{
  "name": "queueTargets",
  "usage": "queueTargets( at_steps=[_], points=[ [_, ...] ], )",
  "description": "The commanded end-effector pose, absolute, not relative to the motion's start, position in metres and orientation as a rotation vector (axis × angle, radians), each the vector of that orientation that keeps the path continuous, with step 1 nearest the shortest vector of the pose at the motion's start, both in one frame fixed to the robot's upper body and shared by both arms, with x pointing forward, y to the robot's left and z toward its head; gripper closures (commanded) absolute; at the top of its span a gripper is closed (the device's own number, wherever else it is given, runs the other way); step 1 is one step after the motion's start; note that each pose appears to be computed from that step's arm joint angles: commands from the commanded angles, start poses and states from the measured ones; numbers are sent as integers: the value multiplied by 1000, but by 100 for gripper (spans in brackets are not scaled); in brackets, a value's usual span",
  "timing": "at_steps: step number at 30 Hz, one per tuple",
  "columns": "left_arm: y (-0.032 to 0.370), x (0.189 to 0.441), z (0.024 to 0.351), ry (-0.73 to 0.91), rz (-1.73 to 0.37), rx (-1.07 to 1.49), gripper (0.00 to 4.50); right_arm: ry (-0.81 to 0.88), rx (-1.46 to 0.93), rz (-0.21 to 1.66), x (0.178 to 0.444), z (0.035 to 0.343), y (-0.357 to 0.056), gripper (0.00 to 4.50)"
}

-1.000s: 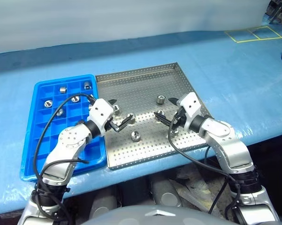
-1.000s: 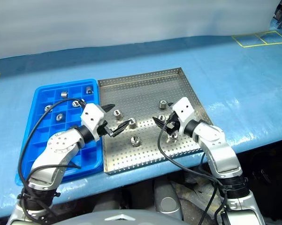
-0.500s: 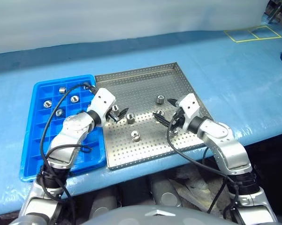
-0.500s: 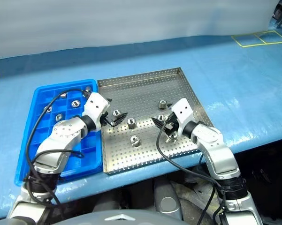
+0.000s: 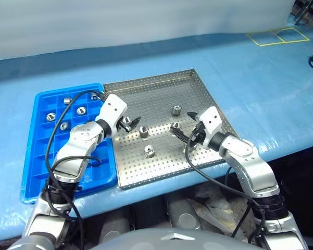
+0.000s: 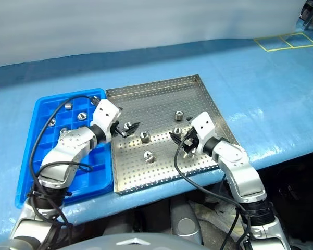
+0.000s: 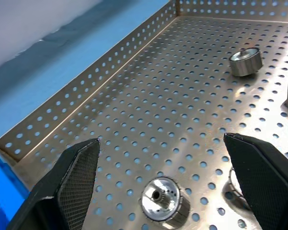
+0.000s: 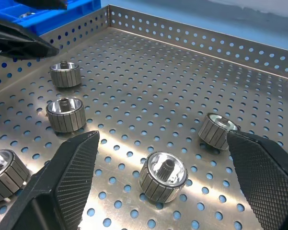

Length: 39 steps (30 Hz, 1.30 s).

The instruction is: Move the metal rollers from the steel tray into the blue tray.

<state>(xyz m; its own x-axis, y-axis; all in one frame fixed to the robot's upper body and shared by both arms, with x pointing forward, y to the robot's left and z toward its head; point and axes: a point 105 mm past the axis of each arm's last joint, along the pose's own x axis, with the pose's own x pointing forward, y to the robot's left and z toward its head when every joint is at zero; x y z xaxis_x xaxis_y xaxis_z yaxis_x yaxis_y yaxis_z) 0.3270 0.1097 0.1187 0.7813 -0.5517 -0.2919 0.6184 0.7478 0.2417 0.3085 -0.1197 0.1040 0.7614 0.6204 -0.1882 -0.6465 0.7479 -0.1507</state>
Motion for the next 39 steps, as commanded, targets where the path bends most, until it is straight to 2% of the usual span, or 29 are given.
queueTargets(
  at_steps=[1, 16, 32, 35, 38, 39],
  points=[
    [104, 315, 116, 228, -703, 357, 0, 53, -231, 692, 308, 123, -119, 3],
    [93, 309, 97, 314, -768, 346, 0, 50, -229, 695, 307, 123, -118, 3],
    [87, 317, 78, 363, -747, 372, 0, 22, -227, 698, 308, 130, -117, 3],
    [85, 318, 77, 365, -750, 364, 62, 20, -228, 696, 308, 131, -118, 0],
    [84, 318, 76, 369, -751, 360, 154, 19, -229, 693, 308, 131, -118, 0],
    [84, 318, 76, 369, -752, 358, 154, 19, -229, 693, 308, 131, -118, 0]
  ],
)
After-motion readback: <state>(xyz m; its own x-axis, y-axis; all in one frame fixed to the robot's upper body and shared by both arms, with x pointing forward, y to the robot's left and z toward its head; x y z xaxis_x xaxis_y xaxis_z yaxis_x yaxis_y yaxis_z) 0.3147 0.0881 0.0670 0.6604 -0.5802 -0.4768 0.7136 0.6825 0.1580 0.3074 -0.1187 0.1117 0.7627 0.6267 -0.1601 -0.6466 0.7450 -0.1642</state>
